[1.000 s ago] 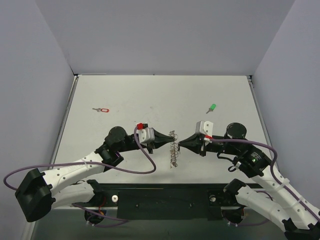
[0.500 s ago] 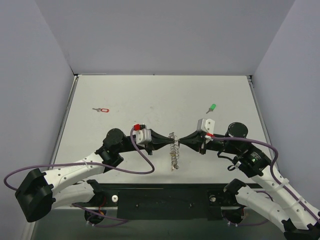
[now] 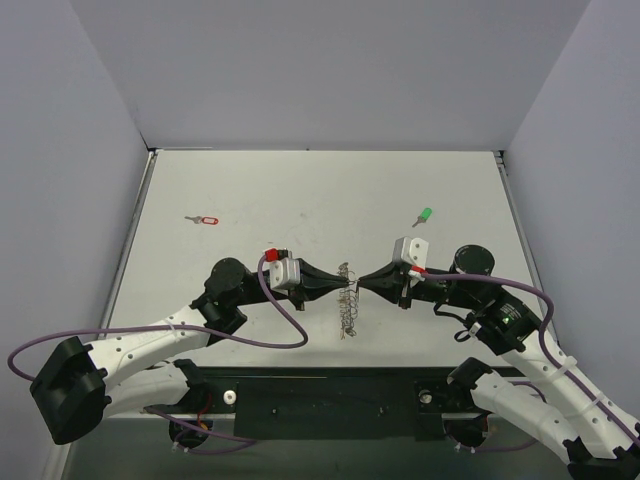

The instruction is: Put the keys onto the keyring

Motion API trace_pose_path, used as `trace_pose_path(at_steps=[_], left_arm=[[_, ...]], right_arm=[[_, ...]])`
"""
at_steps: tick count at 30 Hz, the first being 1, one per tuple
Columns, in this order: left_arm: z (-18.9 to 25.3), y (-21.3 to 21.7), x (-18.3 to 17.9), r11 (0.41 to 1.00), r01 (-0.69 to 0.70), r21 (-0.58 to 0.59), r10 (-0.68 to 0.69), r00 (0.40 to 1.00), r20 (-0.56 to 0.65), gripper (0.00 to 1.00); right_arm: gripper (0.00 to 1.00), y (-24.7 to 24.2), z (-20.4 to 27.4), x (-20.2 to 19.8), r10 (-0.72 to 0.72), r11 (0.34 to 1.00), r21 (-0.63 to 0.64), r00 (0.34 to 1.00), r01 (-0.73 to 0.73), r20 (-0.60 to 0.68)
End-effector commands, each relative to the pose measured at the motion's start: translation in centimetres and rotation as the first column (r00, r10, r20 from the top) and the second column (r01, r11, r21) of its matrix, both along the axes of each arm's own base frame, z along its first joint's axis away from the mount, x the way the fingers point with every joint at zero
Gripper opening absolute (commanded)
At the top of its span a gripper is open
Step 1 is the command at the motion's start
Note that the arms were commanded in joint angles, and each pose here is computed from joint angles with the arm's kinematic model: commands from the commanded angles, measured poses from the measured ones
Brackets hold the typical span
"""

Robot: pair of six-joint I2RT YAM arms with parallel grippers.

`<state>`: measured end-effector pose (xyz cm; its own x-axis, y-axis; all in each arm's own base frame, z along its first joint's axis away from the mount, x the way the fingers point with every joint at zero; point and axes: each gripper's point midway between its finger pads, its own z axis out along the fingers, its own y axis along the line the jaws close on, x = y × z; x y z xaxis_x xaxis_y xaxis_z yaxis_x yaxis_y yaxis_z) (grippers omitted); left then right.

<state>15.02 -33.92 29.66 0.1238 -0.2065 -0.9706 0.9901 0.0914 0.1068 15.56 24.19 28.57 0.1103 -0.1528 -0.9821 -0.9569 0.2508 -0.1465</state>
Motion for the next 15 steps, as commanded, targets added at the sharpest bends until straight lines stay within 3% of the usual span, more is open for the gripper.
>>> trace_pose_path(at_steps=[1, 15], left_arm=[[3.24, 0.66, -0.24, 0.995, -0.003, -0.097, 0.010, 0.998, 0.068, 0.00], [3.39, 0.78, -0.07, 0.995, -0.013, -0.099, 0.020, 0.997, 0.070, 0.00]], right_arm=[[0.00, 0.27, 1.38, -0.02, 0.017, 0.999, 0.042, 0.999, -0.019, 0.043], [0.00, 0.22, 1.96, -0.04, 0.017, 0.998, 0.054, 0.999, -0.020, 0.049]])
